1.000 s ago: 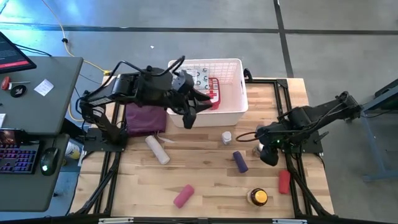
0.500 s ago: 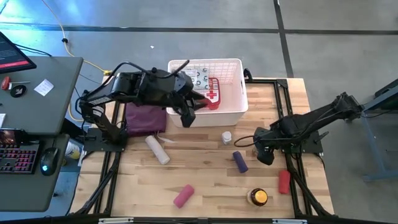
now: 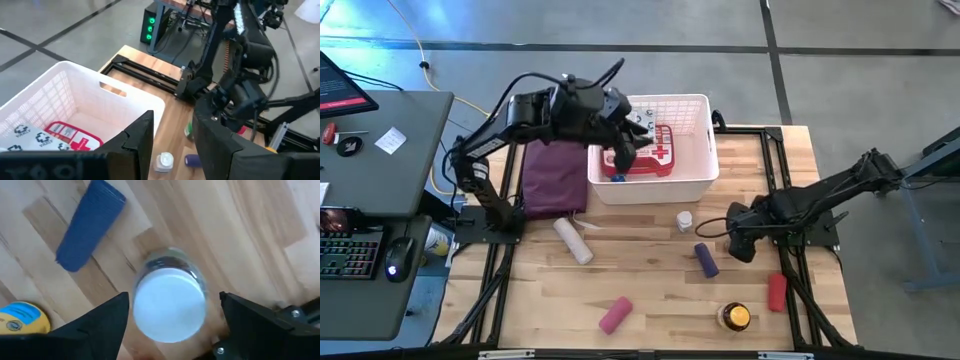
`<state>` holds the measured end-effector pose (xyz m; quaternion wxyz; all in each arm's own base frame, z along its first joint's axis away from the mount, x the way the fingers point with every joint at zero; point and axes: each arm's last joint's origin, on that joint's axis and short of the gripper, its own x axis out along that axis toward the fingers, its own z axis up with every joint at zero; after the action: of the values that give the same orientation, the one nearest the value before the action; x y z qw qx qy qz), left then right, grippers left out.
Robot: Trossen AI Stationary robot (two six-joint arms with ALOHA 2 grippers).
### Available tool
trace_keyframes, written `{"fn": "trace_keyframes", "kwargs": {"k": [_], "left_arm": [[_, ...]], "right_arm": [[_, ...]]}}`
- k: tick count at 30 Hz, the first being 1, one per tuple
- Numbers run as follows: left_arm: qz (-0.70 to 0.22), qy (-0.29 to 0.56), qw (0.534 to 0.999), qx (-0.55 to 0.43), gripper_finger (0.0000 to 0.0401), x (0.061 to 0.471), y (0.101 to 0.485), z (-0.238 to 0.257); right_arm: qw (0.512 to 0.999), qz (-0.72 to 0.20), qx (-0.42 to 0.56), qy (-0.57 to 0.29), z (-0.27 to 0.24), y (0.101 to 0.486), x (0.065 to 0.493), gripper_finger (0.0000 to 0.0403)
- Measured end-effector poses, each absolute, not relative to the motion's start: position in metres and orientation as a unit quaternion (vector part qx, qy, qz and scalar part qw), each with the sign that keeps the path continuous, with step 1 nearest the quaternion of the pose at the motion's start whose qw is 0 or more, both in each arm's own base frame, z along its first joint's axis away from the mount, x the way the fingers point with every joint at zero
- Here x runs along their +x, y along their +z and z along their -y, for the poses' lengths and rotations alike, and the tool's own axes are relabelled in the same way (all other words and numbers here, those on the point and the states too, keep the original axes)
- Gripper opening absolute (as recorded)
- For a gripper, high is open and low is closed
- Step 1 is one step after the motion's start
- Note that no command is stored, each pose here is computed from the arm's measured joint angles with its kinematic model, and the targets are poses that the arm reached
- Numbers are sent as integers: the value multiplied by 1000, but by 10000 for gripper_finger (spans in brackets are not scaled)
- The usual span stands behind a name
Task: Pick & place medical supplies in basket/bin
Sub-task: Put the green pill bottle into the white bin
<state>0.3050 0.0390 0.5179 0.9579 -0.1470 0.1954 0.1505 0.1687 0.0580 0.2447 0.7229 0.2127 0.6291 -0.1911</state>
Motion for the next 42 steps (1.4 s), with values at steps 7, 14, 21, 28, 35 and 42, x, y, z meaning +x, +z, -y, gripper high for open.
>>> {"fn": "trace_keyframes", "kwargs": {"k": [7, 14, 21, 28, 35, 42], "left_arm": [[-195, 140, 957, -162, 170, 297, 521, -53], [-251, 138, 941, -181, 170, 286, 513, -48], [-284, 142, 924, -214, 170, 285, 507, -30], [-243, 166, 932, -213, 170, 289, 513, -21], [-245, 136, 947, -154, 170, 298, 511, -26], [-264, 114, 948, -138, 170, 294, 510, -37]], "right_arm": [[728, -620, 214, -198, -59, 243, 172, 285], [736, -608, 222, -198, -60, 243, 176, 235], [742, -599, 226, -198, -60, 243, 178, 189], [749, -589, 233, -192, -62, 244, 180, 146], [742, -586, 252, -207, -68, 244, 178, 116], [735, -582, 291, -190, -73, 245, 180, 196]]}}
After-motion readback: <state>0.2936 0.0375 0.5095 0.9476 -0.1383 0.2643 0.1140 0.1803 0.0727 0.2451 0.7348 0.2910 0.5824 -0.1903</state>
